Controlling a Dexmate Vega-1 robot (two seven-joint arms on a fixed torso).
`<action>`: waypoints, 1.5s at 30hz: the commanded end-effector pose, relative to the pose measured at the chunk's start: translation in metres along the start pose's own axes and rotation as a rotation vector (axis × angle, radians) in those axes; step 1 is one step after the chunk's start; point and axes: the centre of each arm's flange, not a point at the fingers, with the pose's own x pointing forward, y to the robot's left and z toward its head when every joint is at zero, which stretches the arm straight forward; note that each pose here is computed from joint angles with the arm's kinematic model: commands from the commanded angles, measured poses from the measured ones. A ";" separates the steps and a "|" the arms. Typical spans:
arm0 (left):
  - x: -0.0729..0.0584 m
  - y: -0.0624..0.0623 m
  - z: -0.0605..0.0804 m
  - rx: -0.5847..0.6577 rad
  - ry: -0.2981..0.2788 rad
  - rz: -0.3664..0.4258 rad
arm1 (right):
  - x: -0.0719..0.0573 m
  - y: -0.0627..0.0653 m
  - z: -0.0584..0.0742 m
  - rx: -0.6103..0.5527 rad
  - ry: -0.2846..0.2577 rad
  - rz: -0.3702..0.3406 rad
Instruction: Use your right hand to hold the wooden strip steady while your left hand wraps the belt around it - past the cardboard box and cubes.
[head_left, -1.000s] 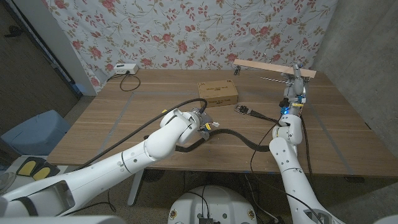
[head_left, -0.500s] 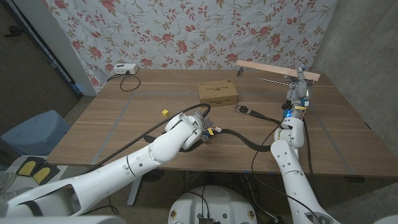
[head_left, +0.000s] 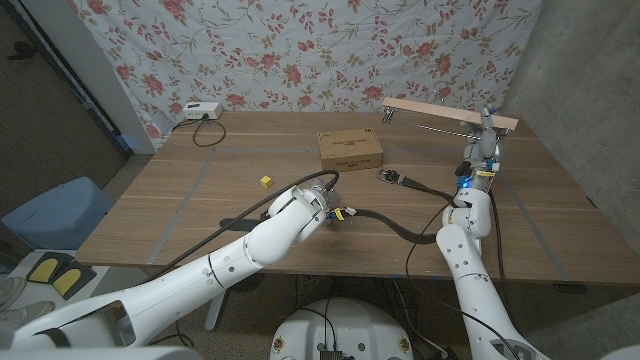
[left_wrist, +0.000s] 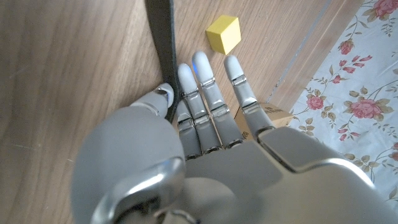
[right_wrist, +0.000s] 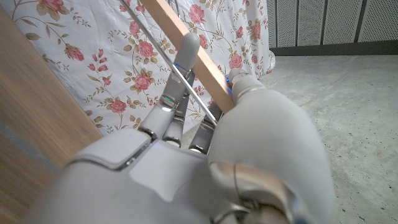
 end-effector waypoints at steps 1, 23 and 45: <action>0.003 -0.015 -0.010 -0.089 0.009 0.163 | 0.007 0.003 -0.002 -0.026 -0.009 0.004; -0.019 0.009 -0.073 -0.784 -0.039 0.667 | 0.011 0.009 -0.008 -0.001 0.025 0.023; -0.044 0.061 -0.110 -0.663 0.003 1.103 | 0.022 0.007 -0.010 0.107 0.105 0.254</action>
